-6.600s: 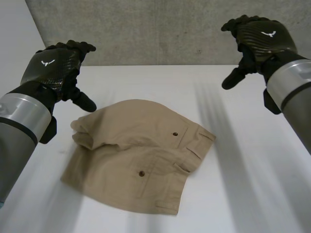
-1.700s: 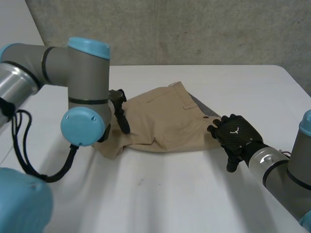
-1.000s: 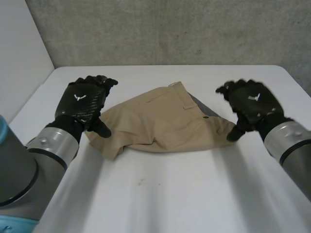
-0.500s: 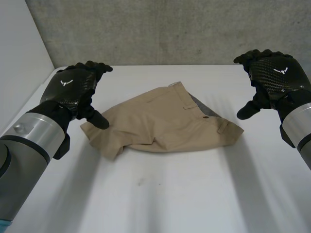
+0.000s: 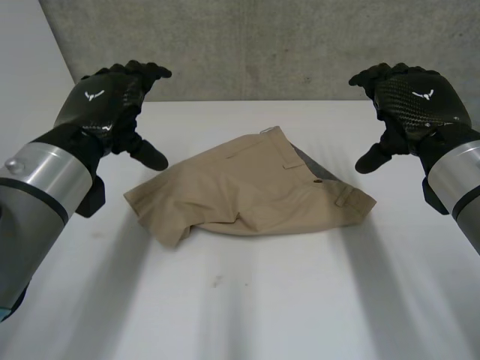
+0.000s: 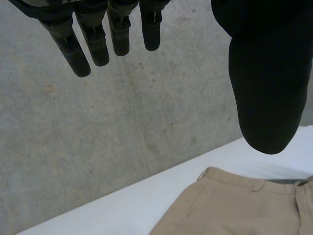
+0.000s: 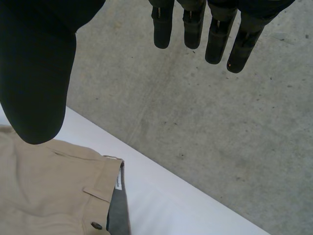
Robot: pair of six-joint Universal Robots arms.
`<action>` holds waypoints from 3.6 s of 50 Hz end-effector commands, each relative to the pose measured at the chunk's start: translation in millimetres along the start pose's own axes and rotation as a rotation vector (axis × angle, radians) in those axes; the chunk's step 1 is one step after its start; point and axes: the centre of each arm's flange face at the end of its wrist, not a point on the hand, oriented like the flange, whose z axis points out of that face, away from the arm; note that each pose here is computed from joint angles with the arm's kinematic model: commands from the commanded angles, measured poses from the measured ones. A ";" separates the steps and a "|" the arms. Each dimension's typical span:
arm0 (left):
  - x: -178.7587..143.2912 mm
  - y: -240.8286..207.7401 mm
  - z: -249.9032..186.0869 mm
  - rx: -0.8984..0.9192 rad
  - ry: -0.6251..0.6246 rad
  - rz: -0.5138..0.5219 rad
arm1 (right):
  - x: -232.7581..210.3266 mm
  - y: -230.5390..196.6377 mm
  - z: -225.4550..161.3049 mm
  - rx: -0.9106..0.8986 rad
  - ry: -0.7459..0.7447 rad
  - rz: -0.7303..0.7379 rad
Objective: Fold the shorts.
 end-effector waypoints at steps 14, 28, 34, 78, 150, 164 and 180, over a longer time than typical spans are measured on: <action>-1.7 1.3 12.5 -0.014 0.048 -0.043 | -8.3 -14.4 10.2 0.010 -0.052 -0.052; -1.7 7.3 13.1 -0.014 0.051 -0.043 | -11.1 -13.0 10.9 0.009 -0.066 -0.088; -2.6 12.5 17.8 0.013 0.048 -0.040 | -11.6 -11.6 10.8 0.006 -0.070 -0.106; -2.4 17.0 17.2 0.001 0.047 -0.042 | -15.0 3.0 17.6 -0.027 -0.075 -0.105; 27.7 -50.6 9.8 0.211 -0.049 0.407 | -3.6 -53.4 8.9 0.051 -0.053 -0.405; -25.3 72.1 112.4 -0.090 -0.121 0.437 | -57.5 45.0 61.6 -0.178 -0.156 -0.092; -17.2 64.3 64.2 -0.138 -0.093 0.432 | -37.5 43.8 60.1 -0.244 -0.090 -0.192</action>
